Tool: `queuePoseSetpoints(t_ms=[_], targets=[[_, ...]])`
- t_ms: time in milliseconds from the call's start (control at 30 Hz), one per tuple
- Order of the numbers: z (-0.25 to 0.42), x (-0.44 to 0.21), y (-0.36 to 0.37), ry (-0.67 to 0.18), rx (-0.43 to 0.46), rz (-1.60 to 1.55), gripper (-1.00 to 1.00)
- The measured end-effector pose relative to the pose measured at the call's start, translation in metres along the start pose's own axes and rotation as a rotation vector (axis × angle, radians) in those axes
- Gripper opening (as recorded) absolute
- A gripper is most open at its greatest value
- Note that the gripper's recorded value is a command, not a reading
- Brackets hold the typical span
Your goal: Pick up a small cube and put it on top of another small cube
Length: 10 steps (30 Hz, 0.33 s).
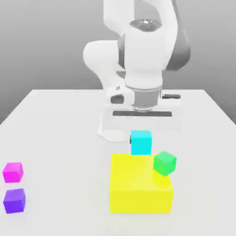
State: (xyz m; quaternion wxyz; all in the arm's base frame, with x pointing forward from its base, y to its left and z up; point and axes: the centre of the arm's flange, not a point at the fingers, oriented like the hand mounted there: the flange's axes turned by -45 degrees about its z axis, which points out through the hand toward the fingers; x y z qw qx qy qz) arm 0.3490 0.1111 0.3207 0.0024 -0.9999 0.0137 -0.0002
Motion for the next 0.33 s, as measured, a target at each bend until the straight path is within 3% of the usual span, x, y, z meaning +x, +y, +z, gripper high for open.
queuePoseSetpoints(t_ms=[200, 233, 333], targets=[[0.048, -0.007, -0.022, 0.000, -0.005, -0.007, -1.00], [0.054, -0.007, -0.022, 0.000, -0.004, -0.008, 1.00], [0.054, -0.007, -0.022, 0.000, -0.004, -0.008, 1.00]])
